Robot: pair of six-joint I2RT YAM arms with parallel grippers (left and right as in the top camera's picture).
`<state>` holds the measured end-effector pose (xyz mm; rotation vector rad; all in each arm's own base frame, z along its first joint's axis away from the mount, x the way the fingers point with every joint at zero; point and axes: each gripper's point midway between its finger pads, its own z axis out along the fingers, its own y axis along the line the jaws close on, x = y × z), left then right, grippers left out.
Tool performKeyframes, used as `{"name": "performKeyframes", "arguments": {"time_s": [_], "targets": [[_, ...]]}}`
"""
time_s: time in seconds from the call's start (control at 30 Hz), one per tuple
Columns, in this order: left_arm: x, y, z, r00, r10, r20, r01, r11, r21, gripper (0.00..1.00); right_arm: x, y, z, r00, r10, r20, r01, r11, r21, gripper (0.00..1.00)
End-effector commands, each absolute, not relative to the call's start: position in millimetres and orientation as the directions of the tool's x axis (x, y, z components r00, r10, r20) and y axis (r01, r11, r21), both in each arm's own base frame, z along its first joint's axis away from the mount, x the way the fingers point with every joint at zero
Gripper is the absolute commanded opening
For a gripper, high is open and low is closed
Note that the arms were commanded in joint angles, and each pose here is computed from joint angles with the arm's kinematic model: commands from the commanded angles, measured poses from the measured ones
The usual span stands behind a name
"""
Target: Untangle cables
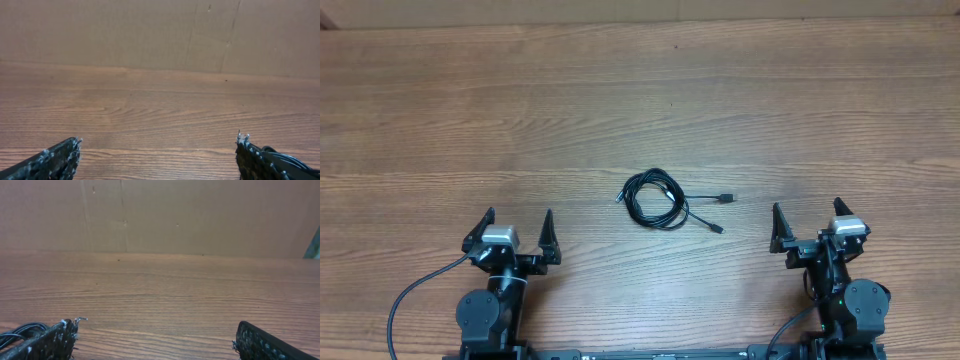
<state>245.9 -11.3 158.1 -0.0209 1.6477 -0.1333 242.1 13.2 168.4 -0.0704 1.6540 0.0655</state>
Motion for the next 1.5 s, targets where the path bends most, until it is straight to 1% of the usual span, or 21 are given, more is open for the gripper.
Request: {"name": "performKeyframes", "arguments": {"time_s": [0.0,0.07,0.57,0.7,0.83,1.07,1.33,1.43,1.47], "targets": [[245.9,-10.6,157.2,-0.077,-0.092,-0.993,0.060,0.993,-0.097,0.99,242.5,10.1,167.3,-0.077,-0.008,-0.997,-0.070,0.998,-0.002,1.00],[245.9,-10.4,157.2,-0.078,-0.113,-0.990,0.058,0.991,-0.118,1.00,242.5,10.1,167.3,-0.077,-0.008,-0.997,-0.070,0.998,-0.002,1.00],[245.9,-11.1,157.3,-0.079,-0.113,-0.990,0.061,0.991,-0.118,0.99,242.5,10.1,167.3,-0.077,-0.008,-0.997,-0.070,0.998,-0.002,1.00],[245.4,-16.2,158.0,-0.079,-0.100,-0.992,0.092,0.990,-0.107,1.00,242.5,10.1,167.3,-0.077,-0.008,-0.997,-0.070,0.998,-0.002,1.00],[243.3,-28.8,161.0,-0.080,-0.085,-0.993,0.166,0.981,-0.097,1.00,242.5,10.1,167.3,-0.077,-0.008,-0.997,-0.070,0.998,-0.002,1.00],[237.9,-33.1,185.4,-0.053,-0.084,-0.995,0.193,0.977,-0.093,1.00,242.5,10.1,167.3,-0.077,-0.008,-0.997,-0.070,0.998,-0.002,1.00],[232.5,-33.3,210.2,-0.103,-0.085,-0.991,0.189,0.976,-0.103,1.00,242.5,10.1,167.3,-0.077,-0.008,-0.997,-0.070,0.998,-0.002,1.00],[239.2,-33.2,210.4,-0.156,-0.086,-0.984,0.184,0.976,-0.114,1.00,242.5,10.1,167.3,-0.077,-0.008,-0.997,-0.070,0.998,-0.002,1.00],[243.4,-34.9,209.3,-0.190,-0.085,-0.978,0.190,0.974,-0.122,1.00,242.5,10.1,167.3,-0.077,-0.008,-0.997,-0.070,0.998,-0.002,1.00]]}}
